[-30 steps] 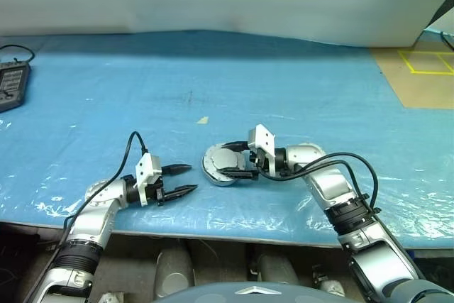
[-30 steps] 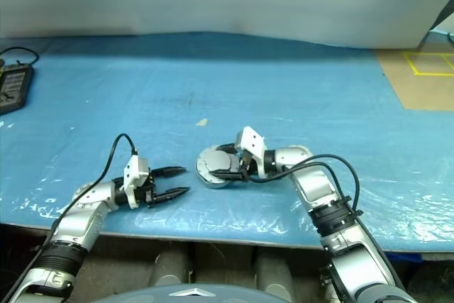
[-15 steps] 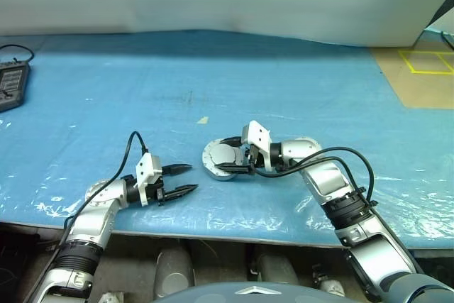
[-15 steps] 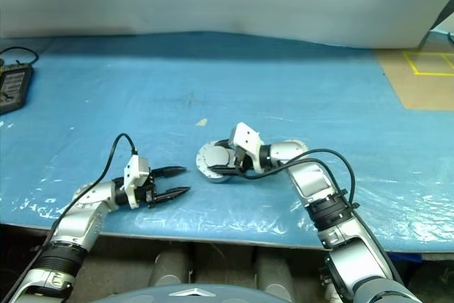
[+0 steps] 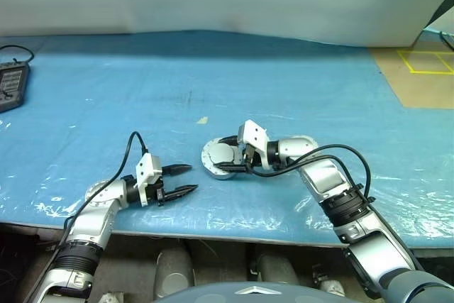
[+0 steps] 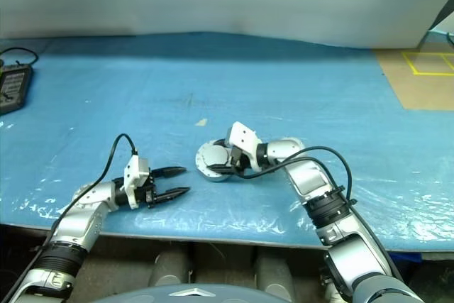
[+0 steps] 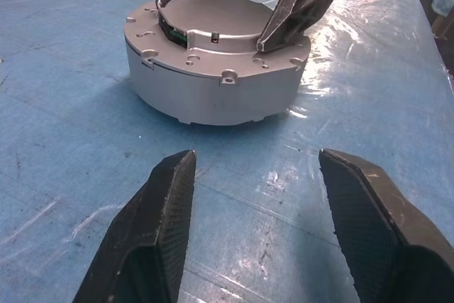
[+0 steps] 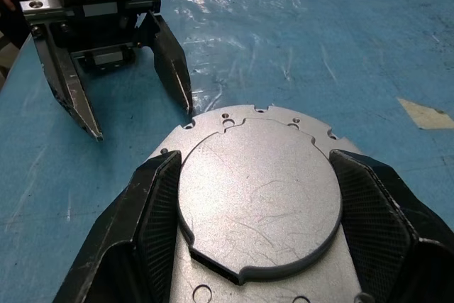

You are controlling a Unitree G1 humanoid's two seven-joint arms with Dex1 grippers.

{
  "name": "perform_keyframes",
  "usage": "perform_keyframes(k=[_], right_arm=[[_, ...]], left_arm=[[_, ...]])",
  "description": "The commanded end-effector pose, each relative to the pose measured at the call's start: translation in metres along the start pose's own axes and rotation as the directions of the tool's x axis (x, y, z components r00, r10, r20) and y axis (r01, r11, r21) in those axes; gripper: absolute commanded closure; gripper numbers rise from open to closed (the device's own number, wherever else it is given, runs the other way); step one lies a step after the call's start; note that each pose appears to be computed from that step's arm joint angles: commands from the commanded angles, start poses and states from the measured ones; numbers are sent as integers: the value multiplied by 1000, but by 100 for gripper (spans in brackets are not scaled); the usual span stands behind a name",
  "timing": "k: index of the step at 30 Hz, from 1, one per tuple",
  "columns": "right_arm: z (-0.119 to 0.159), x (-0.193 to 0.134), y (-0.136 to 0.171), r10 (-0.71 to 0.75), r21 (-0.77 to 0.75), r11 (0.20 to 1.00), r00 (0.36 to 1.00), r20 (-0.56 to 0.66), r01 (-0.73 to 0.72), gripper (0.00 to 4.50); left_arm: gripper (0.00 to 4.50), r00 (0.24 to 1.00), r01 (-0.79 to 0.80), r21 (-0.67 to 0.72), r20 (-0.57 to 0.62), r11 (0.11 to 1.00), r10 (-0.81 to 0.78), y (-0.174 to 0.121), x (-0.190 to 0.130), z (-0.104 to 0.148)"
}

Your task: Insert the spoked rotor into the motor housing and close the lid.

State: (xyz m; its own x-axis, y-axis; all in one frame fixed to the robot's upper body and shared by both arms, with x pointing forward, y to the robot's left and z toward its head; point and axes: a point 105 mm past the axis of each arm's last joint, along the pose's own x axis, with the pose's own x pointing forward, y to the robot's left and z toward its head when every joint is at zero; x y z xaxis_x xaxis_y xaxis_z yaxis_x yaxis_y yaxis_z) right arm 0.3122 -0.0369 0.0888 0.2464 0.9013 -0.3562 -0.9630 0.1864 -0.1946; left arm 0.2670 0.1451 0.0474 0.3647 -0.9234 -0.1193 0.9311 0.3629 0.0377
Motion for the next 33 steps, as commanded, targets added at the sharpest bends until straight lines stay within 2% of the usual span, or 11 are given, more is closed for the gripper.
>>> perform_keyframes(k=[1,9,12,18,19,22,33], right_arm=[[-14,0,2,3,12,1000,997,-75,-2,155],[-19,-2,3,6,13,1000,996,-94,-5,155],[-20,-2,4,5,10,1000,995,-98,-4,155],[-21,-4,4,-6,7,1000,994,-106,7,155],[-21,-4,4,-8,7,1000,994,-106,8,155],[-20,-5,4,-11,5,1000,994,-105,12,155],[-20,-7,4,-15,1,1000,993,-114,15,155]], left_arm=[[159,1000,-8,25,19,1000,7,2,1,7],[159,985,-114,-62,123,992,121,25,14,33],[225,984,-98,-77,143,992,108,25,16,39],[432,987,-100,-58,122,993,106,28,15,34],[449,988,-101,-45,110,994,105,28,16,31],[449,994,-75,-32,75,997,78,24,18,23],[449,983,-84,-60,161,995,93,28,23,31]])
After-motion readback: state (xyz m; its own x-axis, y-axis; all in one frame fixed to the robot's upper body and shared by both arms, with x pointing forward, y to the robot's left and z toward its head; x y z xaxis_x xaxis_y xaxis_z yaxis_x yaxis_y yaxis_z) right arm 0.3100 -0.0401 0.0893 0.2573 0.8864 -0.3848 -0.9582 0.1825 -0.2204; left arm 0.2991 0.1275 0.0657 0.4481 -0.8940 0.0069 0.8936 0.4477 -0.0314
